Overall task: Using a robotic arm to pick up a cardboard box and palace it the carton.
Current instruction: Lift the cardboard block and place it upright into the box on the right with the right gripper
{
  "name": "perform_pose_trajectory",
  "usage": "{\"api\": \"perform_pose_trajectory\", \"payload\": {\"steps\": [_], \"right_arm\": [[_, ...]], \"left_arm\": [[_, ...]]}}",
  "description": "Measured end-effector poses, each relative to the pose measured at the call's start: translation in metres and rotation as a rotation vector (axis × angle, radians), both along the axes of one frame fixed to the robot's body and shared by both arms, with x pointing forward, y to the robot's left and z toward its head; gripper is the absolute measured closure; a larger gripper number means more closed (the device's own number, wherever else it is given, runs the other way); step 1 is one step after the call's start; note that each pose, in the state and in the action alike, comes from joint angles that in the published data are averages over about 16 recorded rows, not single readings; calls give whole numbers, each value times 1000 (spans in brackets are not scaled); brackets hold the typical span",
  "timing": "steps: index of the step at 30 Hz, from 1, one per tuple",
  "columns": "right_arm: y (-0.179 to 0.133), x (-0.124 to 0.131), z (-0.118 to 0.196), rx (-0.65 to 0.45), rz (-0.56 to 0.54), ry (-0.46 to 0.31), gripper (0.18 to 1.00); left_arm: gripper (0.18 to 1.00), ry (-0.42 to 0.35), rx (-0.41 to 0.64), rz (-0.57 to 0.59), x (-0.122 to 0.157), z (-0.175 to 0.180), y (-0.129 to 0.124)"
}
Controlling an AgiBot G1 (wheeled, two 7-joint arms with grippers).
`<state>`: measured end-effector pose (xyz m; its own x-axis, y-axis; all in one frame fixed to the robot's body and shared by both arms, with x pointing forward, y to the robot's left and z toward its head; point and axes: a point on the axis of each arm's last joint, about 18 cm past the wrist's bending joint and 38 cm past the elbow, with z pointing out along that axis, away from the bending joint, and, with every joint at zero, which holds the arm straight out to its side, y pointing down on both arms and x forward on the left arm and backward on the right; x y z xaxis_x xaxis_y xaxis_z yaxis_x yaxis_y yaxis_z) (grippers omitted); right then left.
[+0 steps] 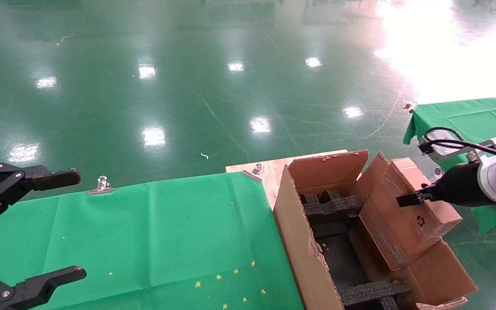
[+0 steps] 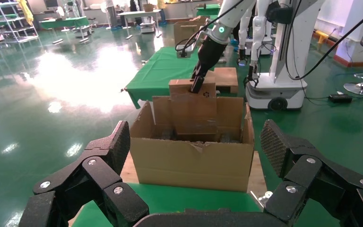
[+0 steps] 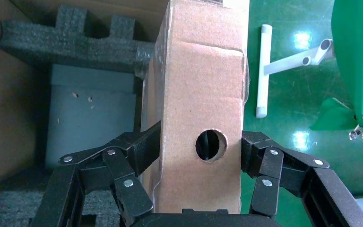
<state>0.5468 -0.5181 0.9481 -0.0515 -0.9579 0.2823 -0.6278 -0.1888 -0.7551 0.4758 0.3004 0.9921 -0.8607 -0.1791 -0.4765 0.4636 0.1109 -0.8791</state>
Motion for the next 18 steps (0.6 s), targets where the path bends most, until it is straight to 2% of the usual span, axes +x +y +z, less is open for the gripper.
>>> {"api": "perform_pose_trajectory", "payload": {"steps": [18], "right_arm": [[15,23,-33,-68,24,39,814]], "left_arm": [[184,0,0,0,0,0,0]]}}
